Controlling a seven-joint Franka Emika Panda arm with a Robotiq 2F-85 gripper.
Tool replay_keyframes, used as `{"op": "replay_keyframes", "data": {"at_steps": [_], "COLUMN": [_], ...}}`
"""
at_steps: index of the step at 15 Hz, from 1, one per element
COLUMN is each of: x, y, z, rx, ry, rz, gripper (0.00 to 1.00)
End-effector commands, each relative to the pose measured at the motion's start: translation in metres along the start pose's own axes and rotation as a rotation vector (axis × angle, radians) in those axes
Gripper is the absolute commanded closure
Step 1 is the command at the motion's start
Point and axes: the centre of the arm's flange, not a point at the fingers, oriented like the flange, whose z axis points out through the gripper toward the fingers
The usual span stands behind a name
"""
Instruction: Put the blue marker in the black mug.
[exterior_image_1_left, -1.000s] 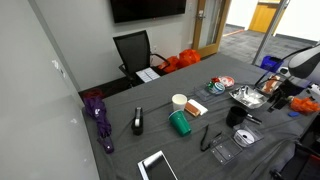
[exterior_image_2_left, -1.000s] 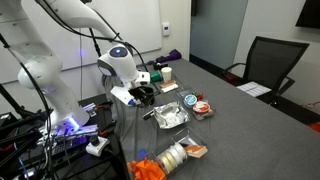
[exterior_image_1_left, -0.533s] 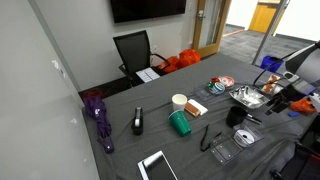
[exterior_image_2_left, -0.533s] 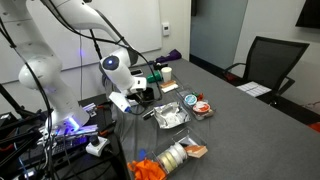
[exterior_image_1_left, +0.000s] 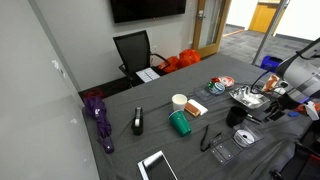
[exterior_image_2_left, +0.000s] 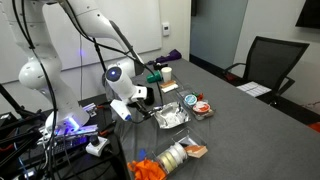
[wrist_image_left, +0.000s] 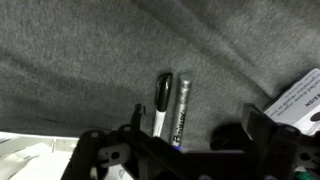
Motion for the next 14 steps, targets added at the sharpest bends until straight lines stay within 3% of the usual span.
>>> {"op": "replay_keyframes", "data": {"at_steps": [1,3,4,6,10,14], "x": [0.0,0.003,0.004,0.007,0.017,0.025], "y": [0.005,0.006,0.006,0.005,-0.002,-0.008], "z": [0.034,0.041,0.045,0.052,0.06,0.054], "rx": [-0.021,-0.019,-0.02,-0.016,0.006,0.01], "ry": [0.011,0.014,0.018,0.023,0.033,0.029], "rz": [-0.026,-0.022,-0.022,-0.019,0.0,-0.002], "gripper": [0.0,0.01,0.26,0.29,0.58,0.62]}}
